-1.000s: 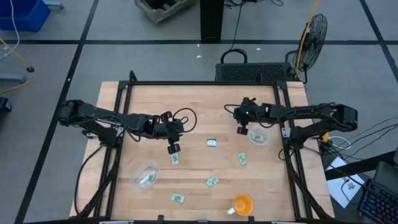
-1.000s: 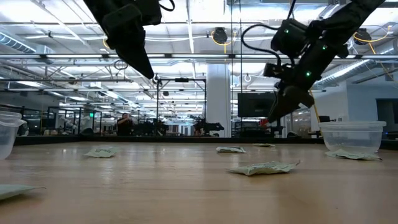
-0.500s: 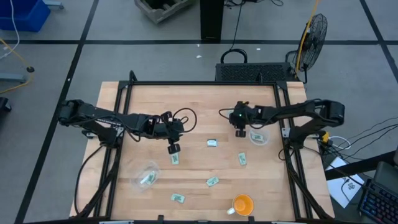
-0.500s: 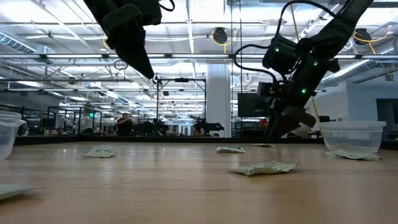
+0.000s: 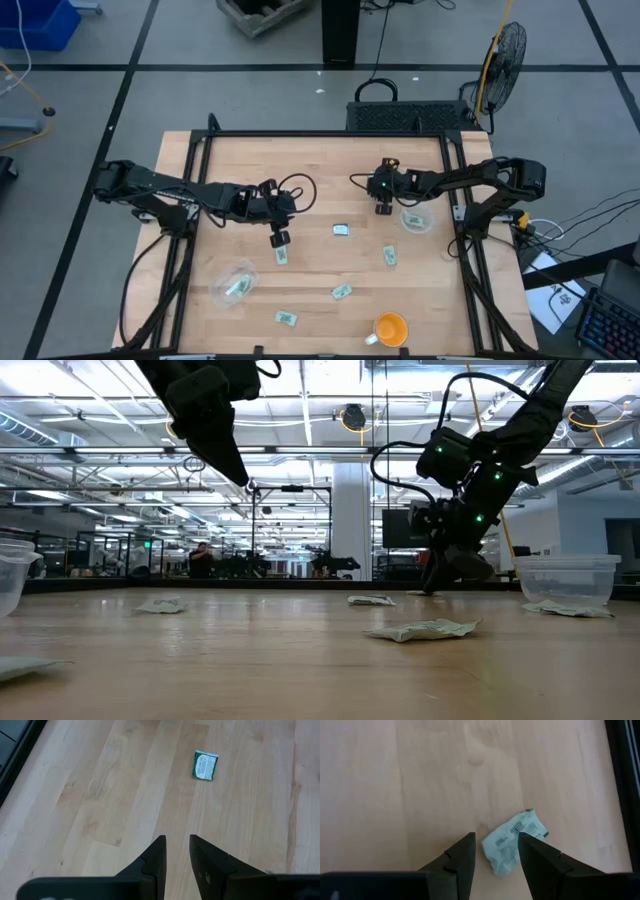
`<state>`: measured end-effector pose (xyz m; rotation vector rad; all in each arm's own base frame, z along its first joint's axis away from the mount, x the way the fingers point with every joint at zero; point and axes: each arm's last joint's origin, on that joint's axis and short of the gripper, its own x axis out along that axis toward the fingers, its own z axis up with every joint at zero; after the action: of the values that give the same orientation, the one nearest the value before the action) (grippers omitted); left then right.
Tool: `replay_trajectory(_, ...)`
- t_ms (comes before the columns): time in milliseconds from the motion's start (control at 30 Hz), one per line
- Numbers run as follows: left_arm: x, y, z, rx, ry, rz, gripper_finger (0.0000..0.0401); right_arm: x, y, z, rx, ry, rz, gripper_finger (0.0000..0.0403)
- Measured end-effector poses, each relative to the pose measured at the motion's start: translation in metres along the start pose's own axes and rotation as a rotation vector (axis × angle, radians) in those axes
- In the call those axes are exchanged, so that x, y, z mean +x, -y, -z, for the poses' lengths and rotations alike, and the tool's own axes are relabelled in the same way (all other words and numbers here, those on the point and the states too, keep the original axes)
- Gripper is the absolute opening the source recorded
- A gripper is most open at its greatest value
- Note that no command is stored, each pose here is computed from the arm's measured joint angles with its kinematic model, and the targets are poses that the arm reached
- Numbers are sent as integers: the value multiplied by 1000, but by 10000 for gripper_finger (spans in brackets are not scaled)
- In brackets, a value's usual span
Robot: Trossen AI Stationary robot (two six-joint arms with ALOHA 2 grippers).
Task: Pick and place Stevia / Truvia into bins
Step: Put the white stevia packet into the circle transparent container
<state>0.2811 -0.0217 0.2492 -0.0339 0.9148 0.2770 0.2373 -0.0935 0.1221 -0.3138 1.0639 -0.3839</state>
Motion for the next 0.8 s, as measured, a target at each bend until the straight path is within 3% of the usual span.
replay_trajectory(467, 0, 0, 0, 1, 0, 0, 90, 3, 10, 5, 47, 7, -45, 133)
replay_trajectory(800, 0, 0, 0, 1, 0, 0, 90, 6, 22, 11, 101, -13, -22, 57)
